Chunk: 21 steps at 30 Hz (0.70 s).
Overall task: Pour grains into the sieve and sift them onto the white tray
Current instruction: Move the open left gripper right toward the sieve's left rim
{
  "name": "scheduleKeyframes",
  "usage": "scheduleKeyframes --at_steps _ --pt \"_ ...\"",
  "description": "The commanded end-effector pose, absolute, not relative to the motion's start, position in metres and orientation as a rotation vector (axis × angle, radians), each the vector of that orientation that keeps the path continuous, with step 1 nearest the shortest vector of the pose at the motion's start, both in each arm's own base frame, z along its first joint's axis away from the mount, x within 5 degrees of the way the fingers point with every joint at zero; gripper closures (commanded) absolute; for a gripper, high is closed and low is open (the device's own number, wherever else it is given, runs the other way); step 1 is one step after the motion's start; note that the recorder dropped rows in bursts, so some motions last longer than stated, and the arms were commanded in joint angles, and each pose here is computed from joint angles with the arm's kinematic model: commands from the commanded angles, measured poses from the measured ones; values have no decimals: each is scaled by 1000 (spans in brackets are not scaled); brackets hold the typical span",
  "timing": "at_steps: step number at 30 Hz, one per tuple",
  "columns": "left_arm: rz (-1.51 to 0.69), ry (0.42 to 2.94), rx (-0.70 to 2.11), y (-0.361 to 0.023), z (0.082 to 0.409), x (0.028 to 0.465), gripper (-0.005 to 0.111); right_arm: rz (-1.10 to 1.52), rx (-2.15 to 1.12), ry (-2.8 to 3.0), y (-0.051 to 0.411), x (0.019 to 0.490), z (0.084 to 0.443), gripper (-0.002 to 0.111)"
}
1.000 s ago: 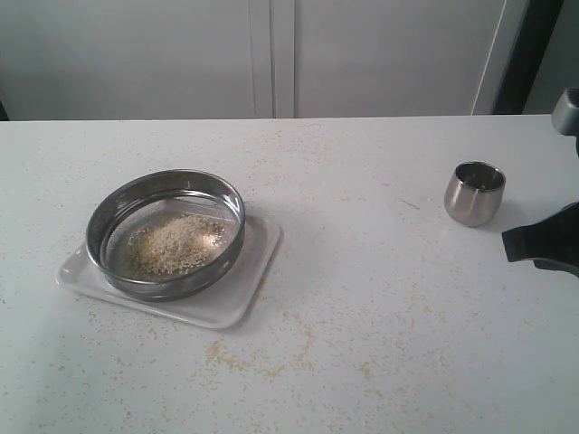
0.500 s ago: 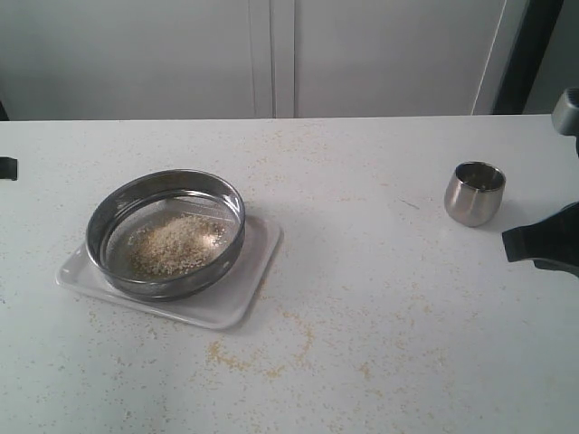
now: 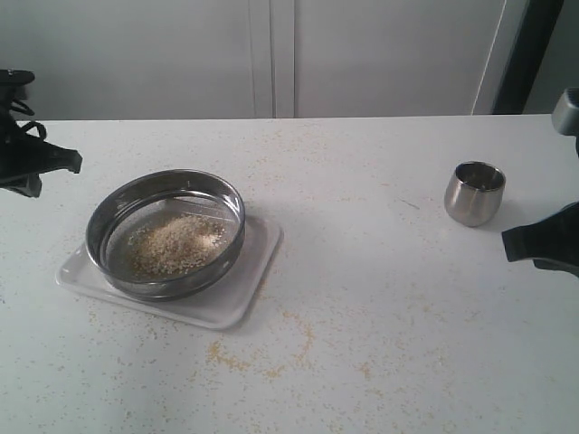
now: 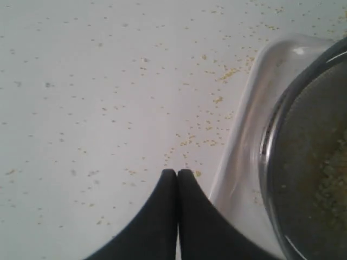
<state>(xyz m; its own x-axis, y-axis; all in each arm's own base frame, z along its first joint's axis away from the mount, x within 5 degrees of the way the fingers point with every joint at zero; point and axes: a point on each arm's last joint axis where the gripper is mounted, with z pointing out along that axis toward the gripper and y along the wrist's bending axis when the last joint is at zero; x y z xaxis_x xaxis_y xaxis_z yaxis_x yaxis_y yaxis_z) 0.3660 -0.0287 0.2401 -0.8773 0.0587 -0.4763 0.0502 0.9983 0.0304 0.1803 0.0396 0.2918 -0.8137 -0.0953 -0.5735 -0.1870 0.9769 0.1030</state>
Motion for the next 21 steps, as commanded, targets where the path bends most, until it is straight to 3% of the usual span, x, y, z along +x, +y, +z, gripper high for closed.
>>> scheduleKeyframes --at_steps 1,11,16,21 --pt "-143 2726 205 -44 238 378 107 202 -195 2514 39 179 292 108" --pt "-237 2793 357 -57 250 393 107 202 -195 2514 39 179 292 108" --pt "-196 2707 639 -78 252 394 107 202 -195 2514 39 179 292 108" --pt "-146 2669 617 -80 249 400 107 202 -195 2514 39 179 292 108"
